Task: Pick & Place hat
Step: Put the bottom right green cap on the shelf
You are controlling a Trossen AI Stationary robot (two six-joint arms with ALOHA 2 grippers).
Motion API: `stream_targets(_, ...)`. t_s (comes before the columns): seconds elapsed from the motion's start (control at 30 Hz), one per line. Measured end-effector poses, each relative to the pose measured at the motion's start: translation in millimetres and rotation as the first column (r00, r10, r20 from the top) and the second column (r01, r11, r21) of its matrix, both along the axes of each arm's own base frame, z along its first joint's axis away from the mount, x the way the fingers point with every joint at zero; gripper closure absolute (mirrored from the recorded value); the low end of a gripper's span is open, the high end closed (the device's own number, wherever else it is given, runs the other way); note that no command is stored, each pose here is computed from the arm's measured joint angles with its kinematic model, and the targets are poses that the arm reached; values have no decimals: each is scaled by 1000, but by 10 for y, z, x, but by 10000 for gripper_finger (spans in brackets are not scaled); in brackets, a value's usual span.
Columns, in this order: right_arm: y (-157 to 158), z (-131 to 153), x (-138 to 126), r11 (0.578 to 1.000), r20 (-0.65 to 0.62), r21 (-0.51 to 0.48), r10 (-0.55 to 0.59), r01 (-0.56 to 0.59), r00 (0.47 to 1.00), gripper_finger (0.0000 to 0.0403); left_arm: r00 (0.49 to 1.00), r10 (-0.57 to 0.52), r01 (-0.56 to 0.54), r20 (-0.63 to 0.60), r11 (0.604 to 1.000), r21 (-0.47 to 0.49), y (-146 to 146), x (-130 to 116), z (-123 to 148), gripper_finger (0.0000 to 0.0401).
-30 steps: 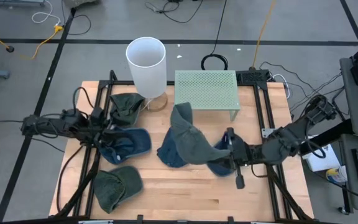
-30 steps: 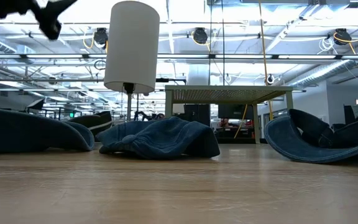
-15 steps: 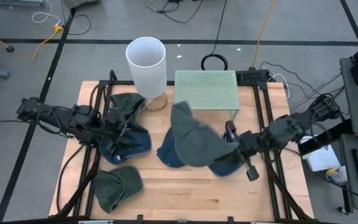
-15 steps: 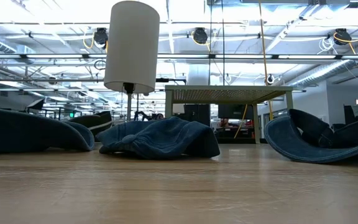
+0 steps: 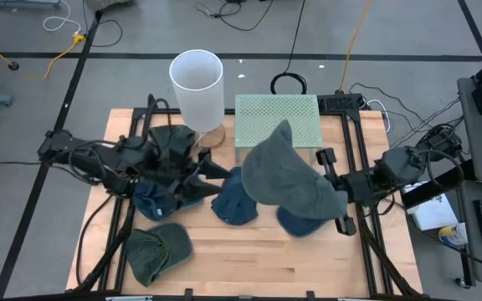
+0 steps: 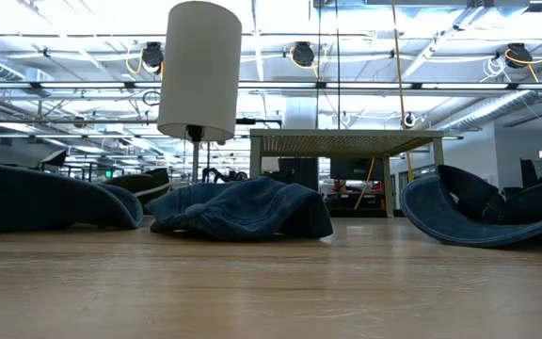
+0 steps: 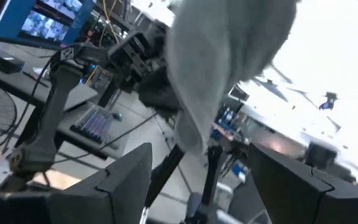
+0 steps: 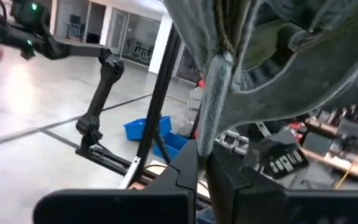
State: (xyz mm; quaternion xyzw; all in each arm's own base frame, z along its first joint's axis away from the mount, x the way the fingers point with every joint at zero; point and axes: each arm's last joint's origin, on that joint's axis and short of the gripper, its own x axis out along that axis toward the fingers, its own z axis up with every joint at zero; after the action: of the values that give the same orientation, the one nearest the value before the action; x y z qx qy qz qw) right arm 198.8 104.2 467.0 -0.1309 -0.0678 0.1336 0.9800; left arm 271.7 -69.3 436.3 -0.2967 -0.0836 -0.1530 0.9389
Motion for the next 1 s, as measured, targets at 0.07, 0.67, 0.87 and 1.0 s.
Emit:
stream_targets(0.07,-11,8,6,999,16,-23,-48,48,999,395,1000,8,-8,-1,1000,-16,9,108,37,130)
stream_targets(0.67,-204,47,83,968,71,-79,-233,239,970,394,984,107,-96,140,992,-84,160,545,98,130)
stream_targets(0.87,-209,86,79,967,109,-68,-237,245,965,394,973,128,-109,192,988,-106,169,520,150,183)
stream_targets(1.0,-209,87,77,966,111,-73,-238,247,965,394,974,128,-110,187,988,-105,168,525,142,246)
